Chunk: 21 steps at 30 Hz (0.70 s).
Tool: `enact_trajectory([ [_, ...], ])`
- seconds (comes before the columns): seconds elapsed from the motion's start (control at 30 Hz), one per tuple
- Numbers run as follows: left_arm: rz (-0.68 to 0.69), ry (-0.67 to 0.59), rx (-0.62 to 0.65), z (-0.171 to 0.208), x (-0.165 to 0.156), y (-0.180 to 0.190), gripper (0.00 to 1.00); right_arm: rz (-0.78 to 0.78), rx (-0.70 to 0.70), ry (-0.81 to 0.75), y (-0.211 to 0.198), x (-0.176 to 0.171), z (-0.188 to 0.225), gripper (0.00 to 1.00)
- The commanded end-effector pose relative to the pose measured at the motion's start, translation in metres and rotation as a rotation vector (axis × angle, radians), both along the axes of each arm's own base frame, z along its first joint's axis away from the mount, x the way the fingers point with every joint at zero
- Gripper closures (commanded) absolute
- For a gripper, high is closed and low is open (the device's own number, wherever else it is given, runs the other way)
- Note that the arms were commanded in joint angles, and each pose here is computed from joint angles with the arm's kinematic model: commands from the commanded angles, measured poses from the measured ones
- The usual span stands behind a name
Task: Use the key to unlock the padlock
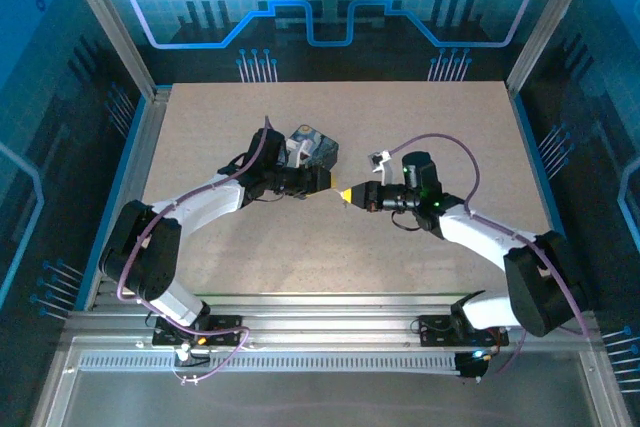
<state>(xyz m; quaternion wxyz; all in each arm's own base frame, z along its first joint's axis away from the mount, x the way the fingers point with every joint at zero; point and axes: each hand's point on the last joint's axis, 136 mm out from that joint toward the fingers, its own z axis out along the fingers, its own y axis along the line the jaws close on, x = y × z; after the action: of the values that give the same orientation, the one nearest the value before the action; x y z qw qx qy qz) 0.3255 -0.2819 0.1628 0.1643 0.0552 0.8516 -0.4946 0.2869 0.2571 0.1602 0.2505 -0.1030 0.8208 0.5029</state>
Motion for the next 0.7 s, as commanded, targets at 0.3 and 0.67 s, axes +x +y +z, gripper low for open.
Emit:
enact_trajectory([
  [0.3, -0.087, -0.041, -0.059, 0.011, -0.011, -0.01, 0.6, 0.046, 0.064, -0.017, 0.019, 0.008, 0.015, 1.0],
  [0.67, -0.101, -0.036, -0.07, 0.012, -0.012, -0.012, 0.8, 0.058, 0.064, -0.008, 0.023, 0.009, 0.013, 1.0],
])
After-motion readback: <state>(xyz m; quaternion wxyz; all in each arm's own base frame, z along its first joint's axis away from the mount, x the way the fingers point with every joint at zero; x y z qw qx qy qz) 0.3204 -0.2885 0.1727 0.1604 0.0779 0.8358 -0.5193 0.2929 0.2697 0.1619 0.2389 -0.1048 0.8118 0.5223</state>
